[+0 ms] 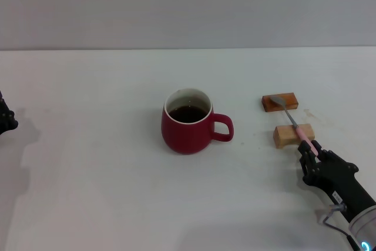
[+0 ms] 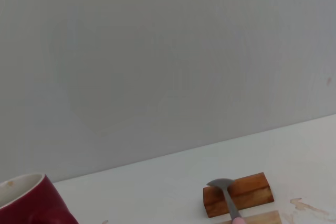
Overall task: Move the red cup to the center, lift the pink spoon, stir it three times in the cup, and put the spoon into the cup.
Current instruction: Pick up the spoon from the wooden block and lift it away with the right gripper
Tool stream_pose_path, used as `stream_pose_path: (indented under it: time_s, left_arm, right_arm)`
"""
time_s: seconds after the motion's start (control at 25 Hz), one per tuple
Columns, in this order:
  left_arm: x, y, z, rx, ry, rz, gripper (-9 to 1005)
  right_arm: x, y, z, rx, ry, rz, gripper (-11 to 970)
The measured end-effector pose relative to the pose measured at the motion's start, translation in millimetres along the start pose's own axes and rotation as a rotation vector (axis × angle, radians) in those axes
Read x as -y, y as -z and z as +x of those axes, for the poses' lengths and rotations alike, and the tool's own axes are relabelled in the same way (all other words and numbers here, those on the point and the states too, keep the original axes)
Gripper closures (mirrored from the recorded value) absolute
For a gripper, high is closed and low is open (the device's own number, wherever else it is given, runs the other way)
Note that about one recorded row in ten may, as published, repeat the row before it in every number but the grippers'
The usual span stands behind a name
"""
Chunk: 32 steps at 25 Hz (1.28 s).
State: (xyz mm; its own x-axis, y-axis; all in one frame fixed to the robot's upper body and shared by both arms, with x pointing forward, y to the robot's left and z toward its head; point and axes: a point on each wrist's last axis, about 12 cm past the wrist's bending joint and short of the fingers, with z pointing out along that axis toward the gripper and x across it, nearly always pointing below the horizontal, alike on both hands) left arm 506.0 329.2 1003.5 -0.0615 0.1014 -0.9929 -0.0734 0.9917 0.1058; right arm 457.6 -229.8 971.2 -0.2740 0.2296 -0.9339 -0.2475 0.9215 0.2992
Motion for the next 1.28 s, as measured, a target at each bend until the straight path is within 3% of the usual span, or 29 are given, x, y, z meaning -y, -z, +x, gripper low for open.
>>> stream_pose_path:
  time_s: [0.12, 0.84, 1.28]
  left_arm:
    - [-0.1, 0.0, 0.0, 0.0, 0.0, 0.0, 998]
    - [1.2, -1.0, -0.4, 0.0, 0.0, 0.003, 998]
    - [1.6, -0.9, -0.3, 0.0, 0.0, 0.005, 998]
  right_arm:
    - [0.2, 0.0, -0.1, 0.0, 0.002, 0.0, 797]
    - [6.1, 6.1, -9.7, 0.087, 0.014, 0.007, 796]
    - [-3.2, -0.6, -23.0, 0.155, 0.046, -0.087, 796]
